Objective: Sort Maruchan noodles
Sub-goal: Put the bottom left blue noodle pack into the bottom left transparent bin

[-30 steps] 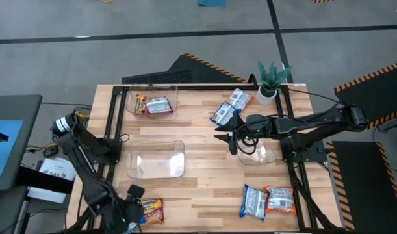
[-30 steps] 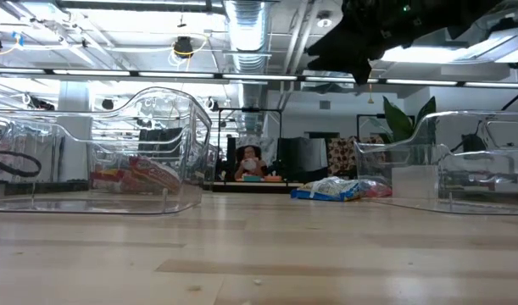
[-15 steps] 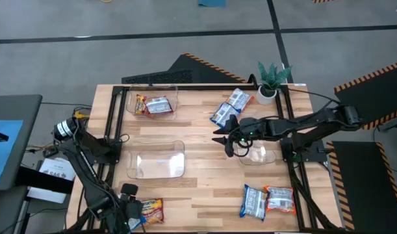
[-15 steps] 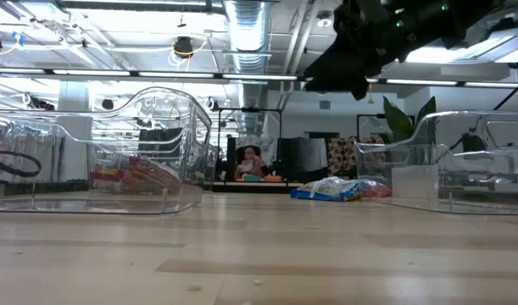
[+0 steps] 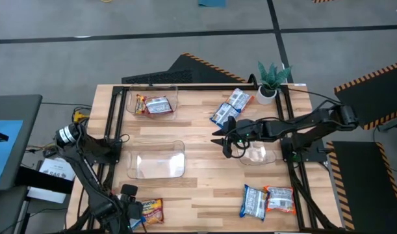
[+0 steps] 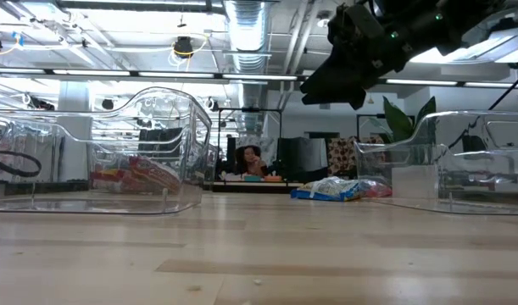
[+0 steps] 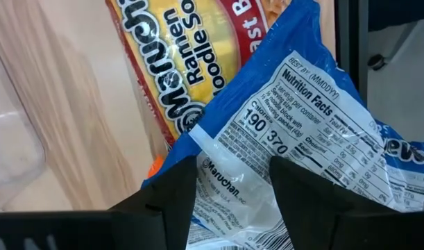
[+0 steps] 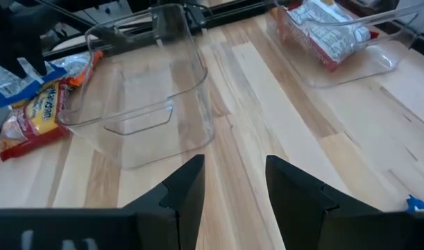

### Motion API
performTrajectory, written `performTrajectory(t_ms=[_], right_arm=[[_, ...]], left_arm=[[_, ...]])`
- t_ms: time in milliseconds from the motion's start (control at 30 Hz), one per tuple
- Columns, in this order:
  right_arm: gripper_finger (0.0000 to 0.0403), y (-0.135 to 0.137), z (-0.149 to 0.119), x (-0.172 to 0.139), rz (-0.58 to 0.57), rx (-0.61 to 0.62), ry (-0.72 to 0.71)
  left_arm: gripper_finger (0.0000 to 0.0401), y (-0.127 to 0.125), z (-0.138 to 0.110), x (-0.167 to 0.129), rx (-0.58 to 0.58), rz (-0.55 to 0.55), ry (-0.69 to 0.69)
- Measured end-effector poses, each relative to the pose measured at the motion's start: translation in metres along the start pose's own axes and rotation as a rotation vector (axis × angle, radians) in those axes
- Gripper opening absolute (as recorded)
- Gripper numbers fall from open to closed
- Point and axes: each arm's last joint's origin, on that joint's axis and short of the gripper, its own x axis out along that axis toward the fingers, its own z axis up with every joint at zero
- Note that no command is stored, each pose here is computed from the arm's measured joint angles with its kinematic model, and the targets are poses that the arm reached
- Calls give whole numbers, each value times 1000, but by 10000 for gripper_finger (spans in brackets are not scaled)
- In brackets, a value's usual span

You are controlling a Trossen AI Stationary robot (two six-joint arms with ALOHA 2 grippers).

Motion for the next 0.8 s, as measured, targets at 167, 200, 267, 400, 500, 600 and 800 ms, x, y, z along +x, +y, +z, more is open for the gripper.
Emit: performTrajectory(t_ms=[167,200,267,400,500,600,800], right_arm=[[175,0,0,0,-1,-7,-3],[175,0,0,0,-5,-7,-4],[175,0,0,0,-12,-7,-6],[175,0,1,0,-13,-9,-9],[175,0,1,0,-14,-9,-10],[175,0,1,0,-14,-9,-10],[175,0,1,0,-16,-8,-12]], left_arm=[[163,3,0,0,-25,39,-15],[152,3,0,0,-13,41,-17],[118,3,1,0,21,45,-20],[22,6,-1,1,68,77,-12],[5,7,-1,2,68,102,-14],[1,8,-1,1,74,113,-19],[0,8,5,-34,76,109,-129]])
